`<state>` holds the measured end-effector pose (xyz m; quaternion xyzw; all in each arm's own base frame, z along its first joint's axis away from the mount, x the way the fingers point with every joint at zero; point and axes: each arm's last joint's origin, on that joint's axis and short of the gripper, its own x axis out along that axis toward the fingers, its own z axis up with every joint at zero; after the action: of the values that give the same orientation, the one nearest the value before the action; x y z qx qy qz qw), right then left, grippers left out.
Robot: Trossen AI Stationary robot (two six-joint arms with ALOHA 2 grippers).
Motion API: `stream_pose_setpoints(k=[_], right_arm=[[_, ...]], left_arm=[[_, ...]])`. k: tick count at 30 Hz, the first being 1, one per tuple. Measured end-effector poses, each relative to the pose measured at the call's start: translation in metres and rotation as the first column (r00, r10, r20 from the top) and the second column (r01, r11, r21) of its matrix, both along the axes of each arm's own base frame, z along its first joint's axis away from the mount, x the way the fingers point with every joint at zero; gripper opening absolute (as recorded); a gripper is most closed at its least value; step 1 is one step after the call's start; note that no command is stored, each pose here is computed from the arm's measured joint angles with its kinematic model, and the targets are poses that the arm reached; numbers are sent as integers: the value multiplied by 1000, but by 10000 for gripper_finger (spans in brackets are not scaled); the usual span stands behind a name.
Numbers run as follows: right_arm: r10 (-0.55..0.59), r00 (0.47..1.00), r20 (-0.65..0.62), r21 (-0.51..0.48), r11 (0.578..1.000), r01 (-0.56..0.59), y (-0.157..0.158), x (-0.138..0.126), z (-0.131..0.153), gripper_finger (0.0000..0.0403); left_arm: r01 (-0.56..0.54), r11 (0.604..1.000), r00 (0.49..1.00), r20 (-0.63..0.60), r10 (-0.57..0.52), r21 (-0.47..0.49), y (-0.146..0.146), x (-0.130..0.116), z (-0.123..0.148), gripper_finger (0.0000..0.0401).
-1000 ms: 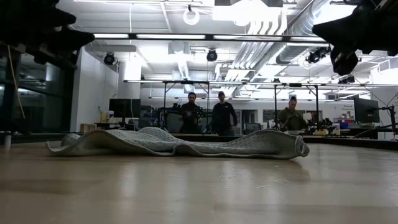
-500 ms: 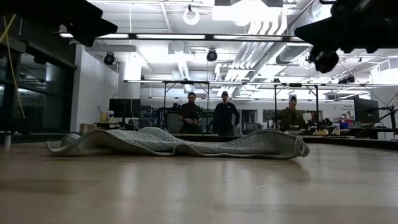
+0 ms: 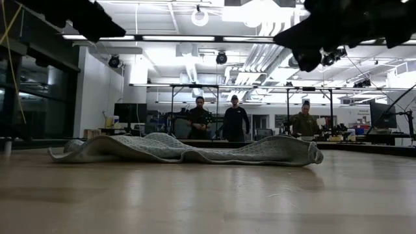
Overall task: Fold microfiber towels
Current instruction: Fold the gray microfiber towel
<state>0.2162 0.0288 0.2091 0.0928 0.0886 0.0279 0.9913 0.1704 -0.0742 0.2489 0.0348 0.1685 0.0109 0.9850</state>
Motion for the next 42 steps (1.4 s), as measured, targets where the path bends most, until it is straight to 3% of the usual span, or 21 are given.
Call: stream_pose_setpoints(k=[12, 20, 25, 28, 36, 42], right_arm=[[47, 998, -29, 13, 999, -47, 16, 8, -3, 2], [-56, 998, -33, -24, 998, 55, 38, 3, -1, 2], [-104, 983, -152, -98, 991, 90, 43, 1, -5, 2], [-119, 966, -228, -91, 991, 101, 43, 0, -7, 2], [-75, 954, -290, -93, 994, 50, 44, -1, -10, 5], [-53, 941, -335, -41, 998, 42, 45, -1, -15, 47]], left_arm=[[-90, 995, 992, -79, 93, 40, 10, 1, -8, 214], [-133, 991, 968, -213, 134, 17, 37, 18, -24, 214], [-164, 986, 950, -266, 161, 10, 56, 30, -34, 214], [-171, 985, 944, -287, 163, -5, 66, 34, -38, 214], [-172, 982, 935, -328, 139, -73, 83, 38, -44, 214], [-160, 984, 936, -330, 125, -81, 82, 38, -44, 214]])
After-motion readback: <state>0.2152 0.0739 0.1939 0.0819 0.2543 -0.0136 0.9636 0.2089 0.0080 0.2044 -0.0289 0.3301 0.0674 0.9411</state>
